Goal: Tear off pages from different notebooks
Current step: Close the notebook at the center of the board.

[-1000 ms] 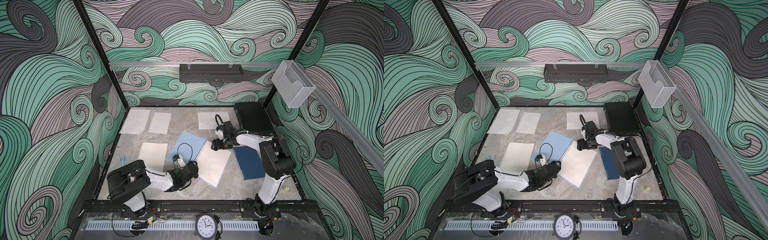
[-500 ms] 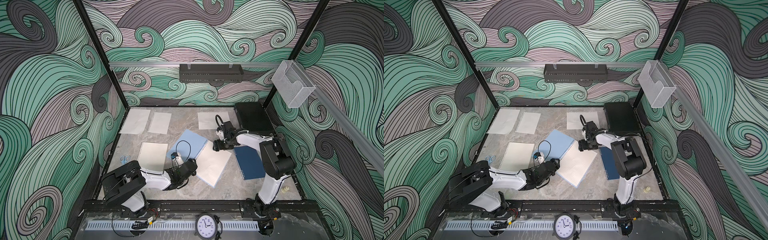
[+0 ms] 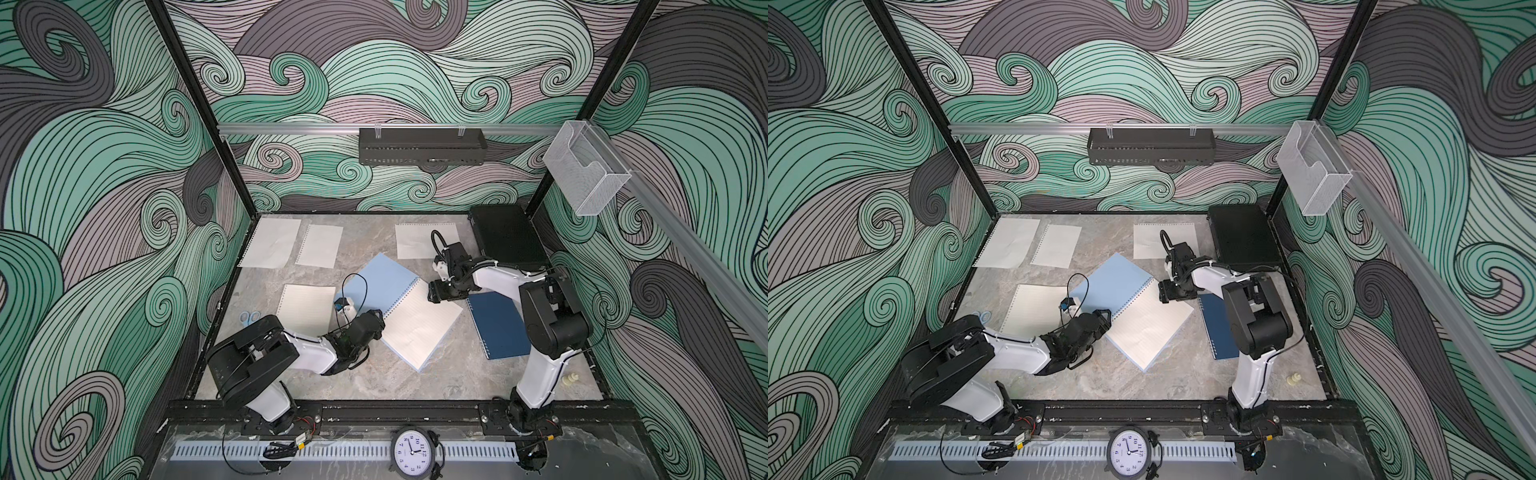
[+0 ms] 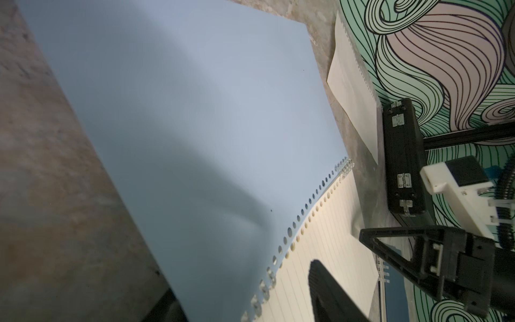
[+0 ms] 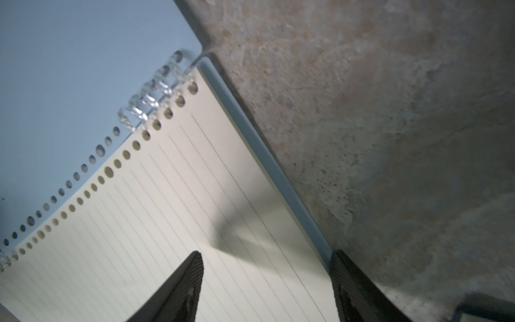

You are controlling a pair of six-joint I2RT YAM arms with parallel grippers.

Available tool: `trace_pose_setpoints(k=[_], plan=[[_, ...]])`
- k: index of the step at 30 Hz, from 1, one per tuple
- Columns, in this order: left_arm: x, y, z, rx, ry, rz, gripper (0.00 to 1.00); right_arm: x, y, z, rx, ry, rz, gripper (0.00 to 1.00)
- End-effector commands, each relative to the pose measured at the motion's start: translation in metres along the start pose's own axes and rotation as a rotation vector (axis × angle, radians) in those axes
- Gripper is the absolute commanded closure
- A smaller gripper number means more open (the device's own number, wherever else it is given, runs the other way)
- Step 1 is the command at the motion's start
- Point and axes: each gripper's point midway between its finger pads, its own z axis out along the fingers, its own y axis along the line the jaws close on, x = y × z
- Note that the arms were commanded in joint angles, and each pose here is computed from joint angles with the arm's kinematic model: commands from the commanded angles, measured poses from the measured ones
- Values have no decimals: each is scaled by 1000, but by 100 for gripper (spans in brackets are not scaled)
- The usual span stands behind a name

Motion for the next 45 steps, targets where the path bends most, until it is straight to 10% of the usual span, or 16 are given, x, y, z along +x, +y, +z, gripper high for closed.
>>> trace_pose_setpoints(k=[1, 14, 45], plan=[[17, 16, 6, -39, 96, 94, 50, 55, -9, 18, 17, 212, 28, 28], [23, 0, 11, -49, 183, 170, 94, 56, -8, 17, 6, 214, 13, 30], [21, -22, -53, -254, 13, 599, 100, 24, 19, 22, -74, 173, -24, 29]])
